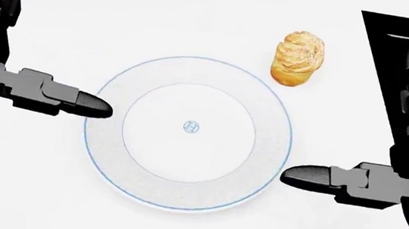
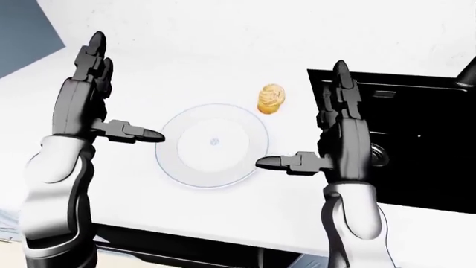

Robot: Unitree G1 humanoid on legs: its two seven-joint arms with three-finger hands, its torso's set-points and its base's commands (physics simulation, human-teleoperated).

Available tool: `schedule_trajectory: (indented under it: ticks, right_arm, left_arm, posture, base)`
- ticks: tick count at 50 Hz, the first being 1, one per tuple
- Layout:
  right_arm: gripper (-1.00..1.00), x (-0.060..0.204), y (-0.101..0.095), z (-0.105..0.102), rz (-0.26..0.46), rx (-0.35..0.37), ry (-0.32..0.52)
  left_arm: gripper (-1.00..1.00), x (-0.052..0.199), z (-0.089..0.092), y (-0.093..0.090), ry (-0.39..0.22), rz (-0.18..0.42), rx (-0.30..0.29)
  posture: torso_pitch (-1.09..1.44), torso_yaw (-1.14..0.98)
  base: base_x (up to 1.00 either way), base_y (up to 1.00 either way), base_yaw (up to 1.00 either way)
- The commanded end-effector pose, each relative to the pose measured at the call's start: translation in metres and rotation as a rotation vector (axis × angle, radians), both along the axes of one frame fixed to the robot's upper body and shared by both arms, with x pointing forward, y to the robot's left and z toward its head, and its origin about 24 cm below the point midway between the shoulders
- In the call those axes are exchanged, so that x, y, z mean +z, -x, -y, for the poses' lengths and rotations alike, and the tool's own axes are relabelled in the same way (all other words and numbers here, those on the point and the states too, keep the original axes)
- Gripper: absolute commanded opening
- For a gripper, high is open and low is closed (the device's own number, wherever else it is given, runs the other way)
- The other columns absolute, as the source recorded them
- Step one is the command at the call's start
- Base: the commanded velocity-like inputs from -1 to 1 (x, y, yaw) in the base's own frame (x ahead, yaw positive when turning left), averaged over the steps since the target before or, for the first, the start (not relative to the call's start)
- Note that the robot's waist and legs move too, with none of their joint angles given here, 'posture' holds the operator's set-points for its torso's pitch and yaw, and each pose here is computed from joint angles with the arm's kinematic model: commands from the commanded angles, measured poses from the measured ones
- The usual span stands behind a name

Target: Place the pastries on the plates.

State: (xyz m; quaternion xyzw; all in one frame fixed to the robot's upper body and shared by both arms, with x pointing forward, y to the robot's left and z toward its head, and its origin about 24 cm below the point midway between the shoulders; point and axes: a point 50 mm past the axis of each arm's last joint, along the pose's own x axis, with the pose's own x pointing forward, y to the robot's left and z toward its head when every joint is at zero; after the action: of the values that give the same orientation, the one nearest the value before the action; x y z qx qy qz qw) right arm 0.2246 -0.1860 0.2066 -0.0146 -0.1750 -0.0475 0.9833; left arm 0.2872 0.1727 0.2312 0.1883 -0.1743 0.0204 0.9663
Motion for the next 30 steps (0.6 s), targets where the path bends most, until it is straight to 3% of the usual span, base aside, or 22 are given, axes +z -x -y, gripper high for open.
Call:
schedule_trajectory:
  ticks: [1,30]
  right_arm:
    - [1.00,0.015,0.006,-0.002,0.075,0.006,0.010]
    - [1.00,0.079,0.012,-0.001,0.102,-0.019,0.065]
  left_arm:
    - [1.00,0.015,0.000,0.005,-0.008,0.078,0.001]
    - [1.00,0.011,-0.002,0.002,0.010,0.065,0.005]
  posture:
    - [0.00,0.18]
    - [0.00,0.18]
  base:
    - [0.00,0.00,0.00]
    - [0.00,0.00,0.00]
